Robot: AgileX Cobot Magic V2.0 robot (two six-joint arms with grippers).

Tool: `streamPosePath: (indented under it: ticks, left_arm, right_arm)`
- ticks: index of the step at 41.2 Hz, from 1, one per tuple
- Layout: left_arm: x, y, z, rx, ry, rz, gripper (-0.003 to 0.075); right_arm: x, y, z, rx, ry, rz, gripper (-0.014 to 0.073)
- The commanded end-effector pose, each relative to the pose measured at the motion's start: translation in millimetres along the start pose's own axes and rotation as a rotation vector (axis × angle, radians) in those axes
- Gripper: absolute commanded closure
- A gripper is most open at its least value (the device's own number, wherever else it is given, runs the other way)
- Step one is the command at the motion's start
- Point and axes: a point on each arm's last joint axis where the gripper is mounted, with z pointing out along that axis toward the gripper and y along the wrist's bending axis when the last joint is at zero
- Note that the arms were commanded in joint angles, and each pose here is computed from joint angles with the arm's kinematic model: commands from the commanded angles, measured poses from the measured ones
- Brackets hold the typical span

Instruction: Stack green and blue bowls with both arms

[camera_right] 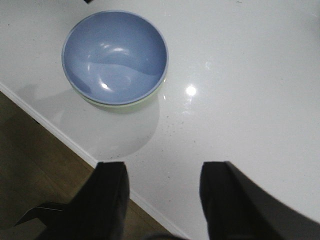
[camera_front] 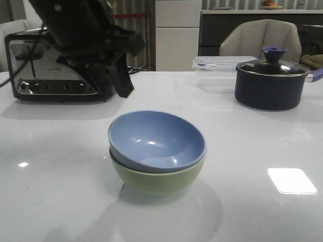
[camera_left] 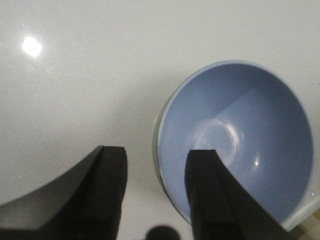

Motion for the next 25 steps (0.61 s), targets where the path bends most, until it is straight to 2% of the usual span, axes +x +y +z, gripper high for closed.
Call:
streamPosePath:
  ticks: [1, 14, 25]
  left_arm:
    - [0.6, -6.9, -51.8, 0.003, -0.147, 0.007, 0.0357]
    - [71.9, -12.7, -116.8, 0.003, -0.248, 0.016, 0.0357]
    - [124.9, -12.6, -134.9, -0.022, -0.289, 0.036, 0.0357]
  right_arm:
    - [-13.1, -0.9, -5.9, 0.014, -0.092, -0.017, 0.0151]
    - [-12.6, -0.9, -5.8, 0.013, -0.086, -0.017, 0.0151]
    - [-11.4, -3.3, -5.8, 0.037, -0.072, -0.042, 0.0151]
